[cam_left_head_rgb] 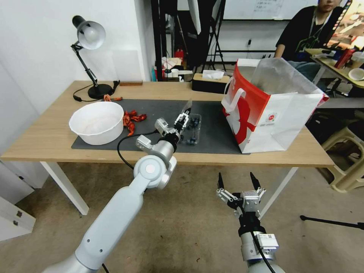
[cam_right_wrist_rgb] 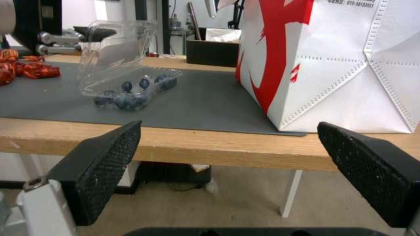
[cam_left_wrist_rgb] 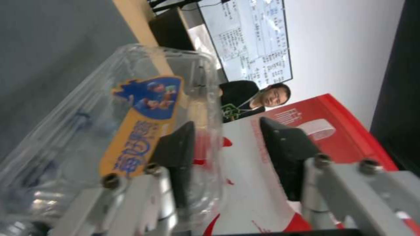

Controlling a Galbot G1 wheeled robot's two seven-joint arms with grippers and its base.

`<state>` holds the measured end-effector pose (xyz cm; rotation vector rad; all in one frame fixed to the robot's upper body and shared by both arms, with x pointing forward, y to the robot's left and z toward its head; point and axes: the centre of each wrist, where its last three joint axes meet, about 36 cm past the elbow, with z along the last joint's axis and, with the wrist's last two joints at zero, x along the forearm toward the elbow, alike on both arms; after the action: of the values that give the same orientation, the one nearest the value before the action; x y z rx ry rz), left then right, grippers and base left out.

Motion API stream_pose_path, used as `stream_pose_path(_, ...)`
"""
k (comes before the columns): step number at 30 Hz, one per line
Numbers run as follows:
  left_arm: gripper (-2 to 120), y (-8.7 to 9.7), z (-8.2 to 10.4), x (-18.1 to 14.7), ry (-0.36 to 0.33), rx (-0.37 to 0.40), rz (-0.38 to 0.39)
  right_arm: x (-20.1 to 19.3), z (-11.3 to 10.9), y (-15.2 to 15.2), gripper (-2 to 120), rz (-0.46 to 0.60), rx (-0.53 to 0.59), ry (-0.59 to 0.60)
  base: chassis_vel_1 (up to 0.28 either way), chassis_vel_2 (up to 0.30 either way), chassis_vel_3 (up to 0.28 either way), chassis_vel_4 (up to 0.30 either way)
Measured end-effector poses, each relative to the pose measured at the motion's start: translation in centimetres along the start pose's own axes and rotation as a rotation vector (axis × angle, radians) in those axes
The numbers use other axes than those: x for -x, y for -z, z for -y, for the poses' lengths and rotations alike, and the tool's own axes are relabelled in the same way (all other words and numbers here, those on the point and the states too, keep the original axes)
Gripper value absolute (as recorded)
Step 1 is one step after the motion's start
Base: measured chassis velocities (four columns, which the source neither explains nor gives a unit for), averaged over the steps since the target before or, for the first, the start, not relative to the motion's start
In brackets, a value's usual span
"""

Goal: Close the takeout container lid, then place the container into the takeout bag.

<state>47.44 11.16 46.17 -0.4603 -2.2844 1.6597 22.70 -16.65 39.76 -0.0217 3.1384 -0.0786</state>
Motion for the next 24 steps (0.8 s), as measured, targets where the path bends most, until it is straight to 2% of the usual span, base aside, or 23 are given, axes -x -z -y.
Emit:
stream_pose_path(2,27,-0.2,-0.2,-0.1,0.015,-0.011,-0.009,0.0,0.0,0.0,100,0.0,0.001,0.0,0.0,0.0,0.0,0.0)
stream_pose_path(3,27,-0.2,-0.2,-0.1,0.015,-0.011,-0.009,0.0,0.0,0.0,100,0.0,0.001,0.0,0.0,0.0,0.0,0.0)
stream_pose_path(5,15,-0.3,-0.4,-0.1,0.03,-0.019,-0.015,0.0,-0.1,0.0,100,0.0,0.003,0.0,0.0,0.0,0.0,0.0)
stream_pose_path(7,13,-0.4,-0.6,-0.1,0.037,-0.02,-0.018,0.0,-0.1,0.0,100,0.0,0.003,0.0,0.0,0.0,0.0,0.0)
stream_pose_path(10,0,-1.0,-1.1,-0.2,0.057,-0.019,-0.035,-0.1,-0.1,0.0,100,0.001,0.004,0.0,0.0,0.0,0.0,0.0)
stream_pose_path(19,0,-2.0,-1.8,-0.2,0.075,0.029,-0.057,0.0,-0.1,0.0,100,0.002,0.004,-0.002,0.0,0.0,0.0,0.0)
stream_pose_path(24,0,-2.4,-2.2,-0.2,0.093,0.094,-0.074,0.1,0.0,0.0,100,0.005,0.004,-0.003,0.0,0.0,0.0,0.0)
